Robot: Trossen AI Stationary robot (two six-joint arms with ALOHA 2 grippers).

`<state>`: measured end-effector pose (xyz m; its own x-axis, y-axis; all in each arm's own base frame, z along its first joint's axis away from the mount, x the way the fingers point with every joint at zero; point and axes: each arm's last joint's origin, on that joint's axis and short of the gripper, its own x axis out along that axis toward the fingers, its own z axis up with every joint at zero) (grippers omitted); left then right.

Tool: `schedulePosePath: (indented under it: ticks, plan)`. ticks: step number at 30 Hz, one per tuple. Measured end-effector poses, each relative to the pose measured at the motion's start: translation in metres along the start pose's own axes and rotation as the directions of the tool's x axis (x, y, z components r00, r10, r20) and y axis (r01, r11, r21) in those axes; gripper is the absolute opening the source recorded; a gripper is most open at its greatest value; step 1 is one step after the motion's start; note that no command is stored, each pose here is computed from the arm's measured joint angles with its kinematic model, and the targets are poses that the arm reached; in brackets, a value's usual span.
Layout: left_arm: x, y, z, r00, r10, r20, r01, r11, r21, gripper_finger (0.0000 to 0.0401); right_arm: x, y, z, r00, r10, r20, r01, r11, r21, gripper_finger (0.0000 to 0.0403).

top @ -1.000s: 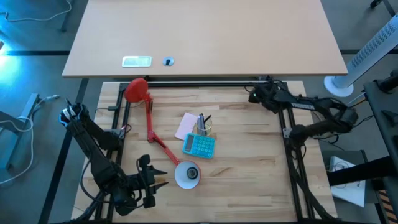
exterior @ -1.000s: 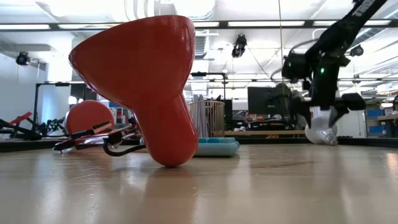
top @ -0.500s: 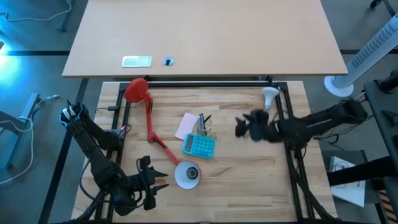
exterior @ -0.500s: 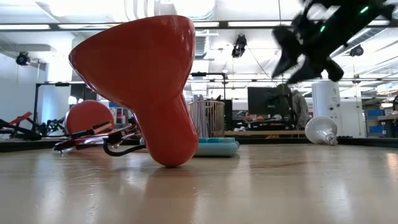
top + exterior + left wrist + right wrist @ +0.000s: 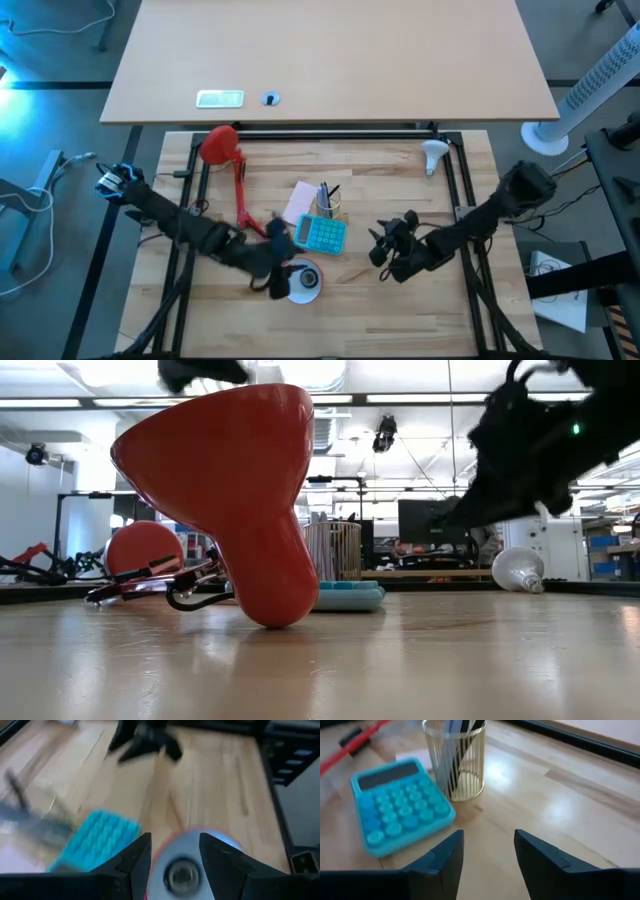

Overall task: Screw lightbulb
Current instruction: Return to Home Position

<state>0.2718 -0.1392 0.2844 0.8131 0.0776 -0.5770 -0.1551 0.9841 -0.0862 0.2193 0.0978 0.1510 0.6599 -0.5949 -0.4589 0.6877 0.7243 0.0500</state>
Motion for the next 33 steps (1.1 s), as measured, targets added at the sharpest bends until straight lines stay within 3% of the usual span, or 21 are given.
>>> schedulePosePath:
  ticks: [3, 6, 13, 23, 28, 33]
  plan:
    - [0.013, 0.021, 0.016, 0.997, -0.058, 0.044, 0.056, 0.998, 0.042, 0.0158, 0.006, 0.006, -0.011, 1.000, 0.004, -0.014, -0.005, 0.997, -0.072, 0.0162]
    - [0.019, 0.047, 0.030, 0.996, -0.036, 0.077, 0.030, 0.997, 0.075, 0.0158, 0.004, 0.014, -0.007, 0.999, 0.043, -0.008, -0.044, 0.987, -0.155, 0.0153]
    - [0.010, 0.088, 0.052, 0.986, 0.034, 0.165, -0.054, 0.992, 0.118, 0.0158, -0.022, 0.013, 0.041, 0.982, 0.190, 0.026, -0.169, 0.924, -0.343, 0.0125]
    - [-0.028, 0.092, 0.069, 0.944, -0.018, 0.331, -0.038, 0.986, 0.163, 0.0158, -0.040, -0.035, 0.110, 0.955, 0.246, 0.166, -0.175, 0.918, -0.355, 0.0085]
    - [-0.040, 0.093, 0.077, 0.919, -0.028, 0.393, 0.011, 0.999, 0.047, 0.0158, -0.041, -0.050, 0.126, 0.942, 0.266, 0.203, -0.180, 0.915, -0.361, 0.0070]
    - [-0.046, 0.092, 0.086, 0.875, -0.041, 0.482, 0.037, 0.999, 0.019, 0.0158, -0.043, -0.057, 0.132, 0.942, 0.245, 0.229, -0.128, 0.895, -0.427, 0.0060]
